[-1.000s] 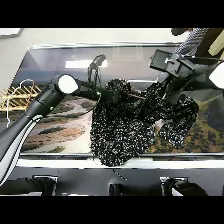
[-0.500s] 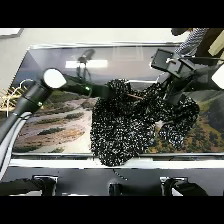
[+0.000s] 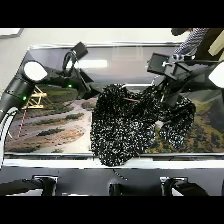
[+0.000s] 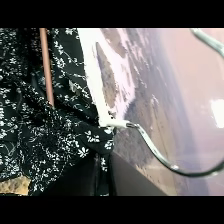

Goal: Fold the clothes and pants, and hang the long-sleeved shirts on hangers.

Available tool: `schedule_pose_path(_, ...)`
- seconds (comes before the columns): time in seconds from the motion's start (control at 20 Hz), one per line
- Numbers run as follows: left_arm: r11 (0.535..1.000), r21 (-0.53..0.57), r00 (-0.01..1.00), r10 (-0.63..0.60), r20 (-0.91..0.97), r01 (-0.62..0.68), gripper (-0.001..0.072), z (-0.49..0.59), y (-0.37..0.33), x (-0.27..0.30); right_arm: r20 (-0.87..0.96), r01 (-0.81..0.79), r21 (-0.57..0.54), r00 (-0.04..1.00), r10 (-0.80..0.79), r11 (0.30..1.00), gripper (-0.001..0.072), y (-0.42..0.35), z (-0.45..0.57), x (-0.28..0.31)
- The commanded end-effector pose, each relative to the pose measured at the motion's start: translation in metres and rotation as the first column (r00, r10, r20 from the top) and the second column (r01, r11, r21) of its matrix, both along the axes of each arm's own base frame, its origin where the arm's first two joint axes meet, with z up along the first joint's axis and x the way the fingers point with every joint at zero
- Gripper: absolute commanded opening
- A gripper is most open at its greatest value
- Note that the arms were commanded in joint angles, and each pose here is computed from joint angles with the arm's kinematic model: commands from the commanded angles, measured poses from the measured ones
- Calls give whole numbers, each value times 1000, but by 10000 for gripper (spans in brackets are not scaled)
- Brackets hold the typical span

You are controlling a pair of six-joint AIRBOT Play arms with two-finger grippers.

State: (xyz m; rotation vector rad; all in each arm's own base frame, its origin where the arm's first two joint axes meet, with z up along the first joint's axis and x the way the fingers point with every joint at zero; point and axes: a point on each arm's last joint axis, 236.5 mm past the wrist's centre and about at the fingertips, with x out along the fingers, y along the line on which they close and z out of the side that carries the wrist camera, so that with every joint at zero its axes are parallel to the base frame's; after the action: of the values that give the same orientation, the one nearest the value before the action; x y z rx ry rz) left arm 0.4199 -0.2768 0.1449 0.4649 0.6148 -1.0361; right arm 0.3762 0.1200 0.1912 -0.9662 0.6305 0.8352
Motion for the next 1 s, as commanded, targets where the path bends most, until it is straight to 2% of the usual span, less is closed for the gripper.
schedule_pose_path(0.0, 985, 87, 981, -159, 110, 150, 678, -7, -7, -4, -22, -84, 9, 996, 84, 996, 31, 14, -10, 0)
schedule_pose_path(0.15, 975, 98, 973, -208, 99, 199, 679, -16, -22, -12, -23, -140, 26, 990, 141, 990, 31, 25, -14, 2)
schedule_pose_path(0.4, 961, 77, 962, -270, 45, 266, 675, -34, -43, -25, -31, -143, 37, 989, 144, 989, 32, 27, -16, 2)
schedule_pose_path(0.45, 961, 77, 962, -270, 42, 267, 656, -36, -43, -25, -31, -143, 37, 989, 144, 989, 32, 27, -16, 2)
schedule_pose_path(0.5, 961, 77, 962, -270, 40, 266, 484, -37, -43, -25, -31, -143, 37, 989, 144, 989, 32, 27, -16, 2)
schedule_pose_path(0.55, 961, 78, 963, -268, 40, 264, 271, -37, -42, -24, -31, -143, 36, 989, 144, 989, 32, 27, -16, 2)
schedule_pose_path(0.6, 961, 77, 963, -268, 40, 264, 140, -37, -42, -24, -31, -143, 36, 989, 144, 989, 32, 27, -16, 2)
schedule_pose_path(0.65, 961, 78, 963, -268, 40, 264, 63, -37, -42, -24, -31, -143, 36, 989, 144, 989, 32, 27, -16, 2)
schedule_pose_path(0.7, 961, 78, 963, -268, 41, 264, 23, -37, -42, -24, -32, -142, 36, 989, 144, 989, 32, 27, -16, 2)
schedule_pose_path(0.9, 961, 78, 962, -269, 42, 265, 21, -36, -42, -24, -33, -138, 38, 990, 139, 990, 39, 27, -16, 2)
schedule_pose_path(0.95, 959, 81, 960, -274, 48, 270, 20, -36, -42, -24, -33, -134, 40, 990, 135, 990, 110, 27, -16, 2)
